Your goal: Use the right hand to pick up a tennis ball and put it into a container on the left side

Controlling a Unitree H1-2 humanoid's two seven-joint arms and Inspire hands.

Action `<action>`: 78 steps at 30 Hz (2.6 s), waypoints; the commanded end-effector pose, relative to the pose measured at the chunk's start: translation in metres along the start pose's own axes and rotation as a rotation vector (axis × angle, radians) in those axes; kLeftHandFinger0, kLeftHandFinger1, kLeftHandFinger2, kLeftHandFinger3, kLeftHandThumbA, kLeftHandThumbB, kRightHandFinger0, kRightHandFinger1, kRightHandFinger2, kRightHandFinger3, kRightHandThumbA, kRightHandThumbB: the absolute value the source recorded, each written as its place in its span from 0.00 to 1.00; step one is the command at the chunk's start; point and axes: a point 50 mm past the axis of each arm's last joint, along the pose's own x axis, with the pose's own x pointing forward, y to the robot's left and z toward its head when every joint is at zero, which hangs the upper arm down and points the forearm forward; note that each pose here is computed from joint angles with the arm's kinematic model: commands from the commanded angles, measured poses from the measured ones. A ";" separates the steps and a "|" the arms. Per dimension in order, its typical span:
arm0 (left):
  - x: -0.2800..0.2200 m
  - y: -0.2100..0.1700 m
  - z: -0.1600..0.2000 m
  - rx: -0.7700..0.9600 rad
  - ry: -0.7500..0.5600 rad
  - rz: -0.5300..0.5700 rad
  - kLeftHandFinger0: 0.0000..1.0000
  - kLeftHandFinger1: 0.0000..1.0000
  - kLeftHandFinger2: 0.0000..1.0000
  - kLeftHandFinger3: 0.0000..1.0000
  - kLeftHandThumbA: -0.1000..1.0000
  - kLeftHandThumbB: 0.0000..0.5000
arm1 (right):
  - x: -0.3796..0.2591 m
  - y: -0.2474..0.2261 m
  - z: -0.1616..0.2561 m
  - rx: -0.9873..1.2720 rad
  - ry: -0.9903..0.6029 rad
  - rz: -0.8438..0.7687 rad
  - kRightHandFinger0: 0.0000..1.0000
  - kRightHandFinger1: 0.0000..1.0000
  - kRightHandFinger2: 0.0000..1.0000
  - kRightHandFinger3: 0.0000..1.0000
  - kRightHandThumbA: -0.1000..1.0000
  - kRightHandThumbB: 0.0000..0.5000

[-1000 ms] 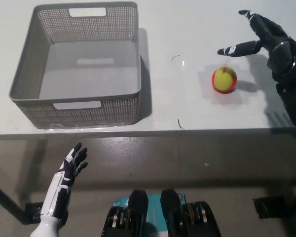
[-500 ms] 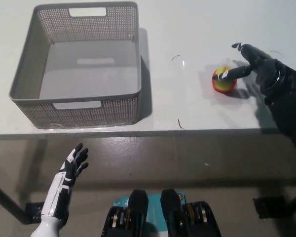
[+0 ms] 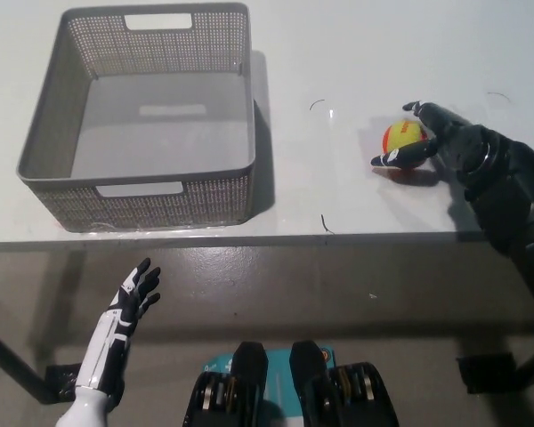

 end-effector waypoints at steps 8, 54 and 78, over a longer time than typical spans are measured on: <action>0.004 0.002 0.007 0.024 -0.051 -0.011 1.00 1.00 1.00 1.00 1.00 0.01 | -0.001 -0.033 0.021 -0.035 -0.067 -0.082 1.00 1.00 1.00 1.00 1.00 0.87; 0.014 0.003 0.010 0.057 -0.056 -0.008 1.00 1.00 1.00 1.00 1.00 0.20 | -0.015 -0.055 0.053 0.375 -0.370 -0.489 0.00 0.08 0.46 0.51 0.63 0.00; 0.010 0.002 0.008 0.077 -0.039 -0.033 1.00 1.00 1.00 1.00 1.00 0.12 | -0.068 0.008 0.277 0.277 -0.760 -0.322 0.00 0.19 0.50 0.47 0.61 0.00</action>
